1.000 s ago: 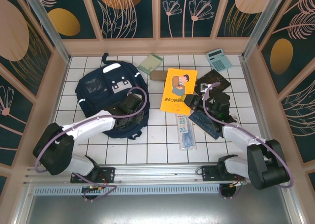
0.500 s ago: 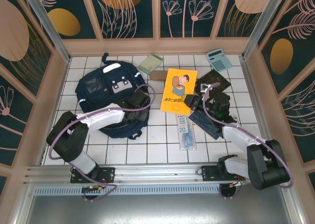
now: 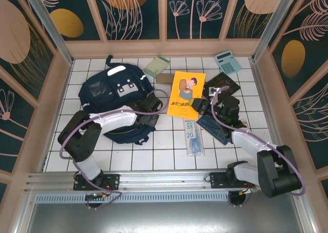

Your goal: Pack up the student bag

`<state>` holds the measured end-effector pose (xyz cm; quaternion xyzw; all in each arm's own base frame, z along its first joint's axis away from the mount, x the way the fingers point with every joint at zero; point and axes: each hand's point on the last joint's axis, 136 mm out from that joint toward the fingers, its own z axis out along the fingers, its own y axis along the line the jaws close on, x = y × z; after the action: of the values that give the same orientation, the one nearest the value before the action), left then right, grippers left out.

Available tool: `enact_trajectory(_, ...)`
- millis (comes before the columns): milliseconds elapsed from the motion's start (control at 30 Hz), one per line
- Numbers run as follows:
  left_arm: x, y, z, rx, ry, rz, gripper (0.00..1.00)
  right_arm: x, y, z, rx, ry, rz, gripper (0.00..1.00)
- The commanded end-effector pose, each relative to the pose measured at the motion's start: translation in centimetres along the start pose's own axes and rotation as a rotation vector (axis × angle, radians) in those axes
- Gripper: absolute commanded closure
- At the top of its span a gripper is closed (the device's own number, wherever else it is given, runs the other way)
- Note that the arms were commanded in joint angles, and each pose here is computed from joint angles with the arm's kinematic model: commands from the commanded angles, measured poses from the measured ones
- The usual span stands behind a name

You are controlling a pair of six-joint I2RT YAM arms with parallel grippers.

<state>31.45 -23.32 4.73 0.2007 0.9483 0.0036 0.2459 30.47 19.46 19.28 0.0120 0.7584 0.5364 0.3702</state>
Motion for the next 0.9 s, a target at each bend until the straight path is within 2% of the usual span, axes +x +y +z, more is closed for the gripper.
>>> enact_trajectory(0, 1.4, 0.8, 1.1, -0.075, 0.060, 0.029, 0.55, -1.9, 2.9, -0.6, -0.093, -0.064, -0.088, 1.00)
enact_trajectory(67, 0.9, 1.2, 0.8, -0.100, 0.042, 0.013, 0.74, -1.8, 2.8, -0.6, -0.091, -0.064, -0.085, 1.00)
enact_trajectory(133, -0.2, 1.5, -0.1, -0.109, -0.001, -0.019, 0.88, -1.7, 2.8, -0.6, -0.092, -0.061, -0.084, 1.00)
enact_trajectory(233, -2.7, 2.1, -2.5, -0.124, -0.087, -0.079, 1.00, -1.7, 2.8, -0.6, -0.097, -0.060, -0.084, 1.00)
enact_trajectory(500, -9.7, 1.4, -9.9, 0.010, -0.324, -0.232, 1.00, -1.8, 3.1, -0.7, -0.104, -0.061, -0.086, 1.00)
enact_trajectory(667, -12.7, 0.0, -11.5, 0.092, -0.365, -0.288, 1.00, -1.6, 3.3, -0.8, -0.111, -0.055, -0.092, 1.00)
enact_trajectory(867, -15.0, 0.4, -13.4, 0.073, -0.407, -0.296, 1.00, -0.5, 3.8, -0.5, -0.131, -0.019, -0.082, 1.00)
